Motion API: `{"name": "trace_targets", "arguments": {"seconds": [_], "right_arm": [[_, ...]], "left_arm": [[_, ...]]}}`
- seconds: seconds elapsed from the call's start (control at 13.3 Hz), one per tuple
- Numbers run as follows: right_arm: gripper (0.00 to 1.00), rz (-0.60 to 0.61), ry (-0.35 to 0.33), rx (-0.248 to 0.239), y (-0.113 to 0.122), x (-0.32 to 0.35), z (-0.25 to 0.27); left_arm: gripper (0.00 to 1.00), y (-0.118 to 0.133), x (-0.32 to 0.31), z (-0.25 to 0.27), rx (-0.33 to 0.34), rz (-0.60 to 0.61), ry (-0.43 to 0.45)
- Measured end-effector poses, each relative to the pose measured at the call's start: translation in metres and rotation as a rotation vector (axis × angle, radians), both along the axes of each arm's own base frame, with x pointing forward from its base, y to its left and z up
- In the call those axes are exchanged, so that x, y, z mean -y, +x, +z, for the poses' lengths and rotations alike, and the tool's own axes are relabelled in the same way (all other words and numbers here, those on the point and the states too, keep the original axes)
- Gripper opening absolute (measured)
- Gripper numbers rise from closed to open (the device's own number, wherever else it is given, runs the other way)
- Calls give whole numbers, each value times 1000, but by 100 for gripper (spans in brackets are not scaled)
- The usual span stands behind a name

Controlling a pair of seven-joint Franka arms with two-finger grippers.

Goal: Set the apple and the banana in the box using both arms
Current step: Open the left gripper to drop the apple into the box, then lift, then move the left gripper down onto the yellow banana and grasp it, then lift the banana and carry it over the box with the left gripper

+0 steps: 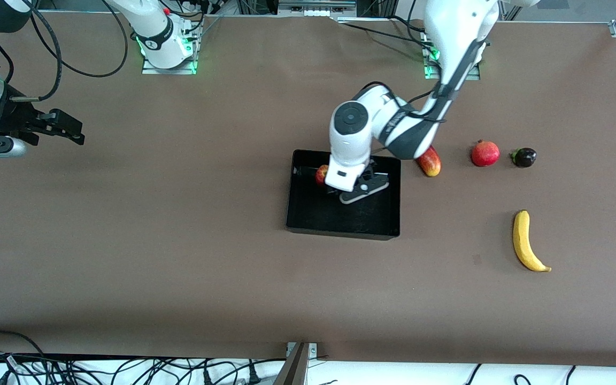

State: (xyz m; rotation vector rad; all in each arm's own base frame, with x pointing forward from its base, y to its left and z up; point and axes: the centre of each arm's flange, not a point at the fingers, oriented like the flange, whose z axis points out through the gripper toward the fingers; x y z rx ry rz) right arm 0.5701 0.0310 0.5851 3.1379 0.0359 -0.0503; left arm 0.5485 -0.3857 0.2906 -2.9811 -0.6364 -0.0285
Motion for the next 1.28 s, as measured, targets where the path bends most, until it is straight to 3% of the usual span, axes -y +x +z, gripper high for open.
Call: {"name": "trace_targets", "arguments": {"seconds": [0.15,0.38,0.6,0.9,1.2,1.28], "right_arm": [[100,-4,0,0,0,2,0],[100,-6,0,1,0,3,0],[100,-6,0,1,1,3,0],[100,-7,0,2,1,4,0],[100,-7,0,13,2,4,1],[100,-7,0,17,2,4,2]], "left_arm": [[100,27,-64,24,-77,-61,35],[100,80,-197,25,-135,-194,31],[100,116,-338,10,-109,-367,3],[100,125,-465,-34,-85,-586,7],[100,123,-500,-85,-66,-669,12],[95,123,-499,-95,-56,-674,12]]}}
